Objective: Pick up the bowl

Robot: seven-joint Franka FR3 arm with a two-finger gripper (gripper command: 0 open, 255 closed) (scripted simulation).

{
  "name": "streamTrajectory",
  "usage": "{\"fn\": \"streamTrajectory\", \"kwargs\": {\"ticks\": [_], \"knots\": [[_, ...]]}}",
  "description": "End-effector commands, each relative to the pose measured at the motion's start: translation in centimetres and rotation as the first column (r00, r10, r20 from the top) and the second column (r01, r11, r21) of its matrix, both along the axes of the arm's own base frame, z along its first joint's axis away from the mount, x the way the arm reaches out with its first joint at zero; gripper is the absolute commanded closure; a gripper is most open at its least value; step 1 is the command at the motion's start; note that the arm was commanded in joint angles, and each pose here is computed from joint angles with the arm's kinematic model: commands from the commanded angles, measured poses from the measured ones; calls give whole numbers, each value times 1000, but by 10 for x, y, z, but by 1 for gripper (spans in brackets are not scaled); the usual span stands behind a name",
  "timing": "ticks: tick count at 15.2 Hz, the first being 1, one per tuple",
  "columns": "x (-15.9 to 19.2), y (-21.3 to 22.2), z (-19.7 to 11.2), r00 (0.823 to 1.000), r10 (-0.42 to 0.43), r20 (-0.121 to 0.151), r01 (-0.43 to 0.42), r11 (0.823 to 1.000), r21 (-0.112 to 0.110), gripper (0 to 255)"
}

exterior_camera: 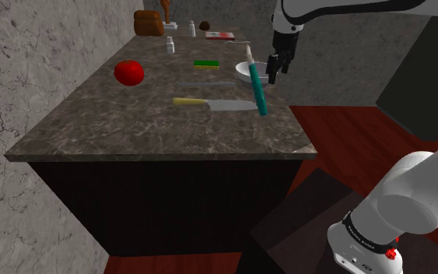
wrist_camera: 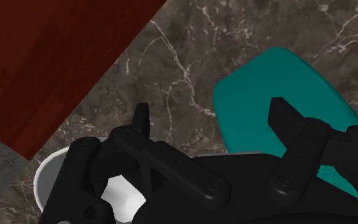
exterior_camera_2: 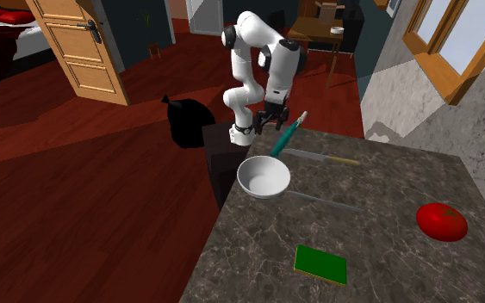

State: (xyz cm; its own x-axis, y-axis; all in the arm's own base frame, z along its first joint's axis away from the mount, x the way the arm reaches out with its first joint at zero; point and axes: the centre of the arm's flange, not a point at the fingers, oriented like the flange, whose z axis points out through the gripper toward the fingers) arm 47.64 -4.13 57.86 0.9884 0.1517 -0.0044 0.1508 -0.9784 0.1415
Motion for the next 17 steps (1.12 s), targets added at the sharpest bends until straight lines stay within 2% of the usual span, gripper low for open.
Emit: {"fn": "streamTrajectory", "kwargs": {"ticks": [1, 10, 17], "knots": [[21, -1, 0, 1000, 18, 12, -18, 1000, -1, 0], [128, -6, 6, 994, 93, 65, -93, 996, -6, 0], [128, -6, -31, 994, 93, 65, -93, 996, -6, 0]]}}
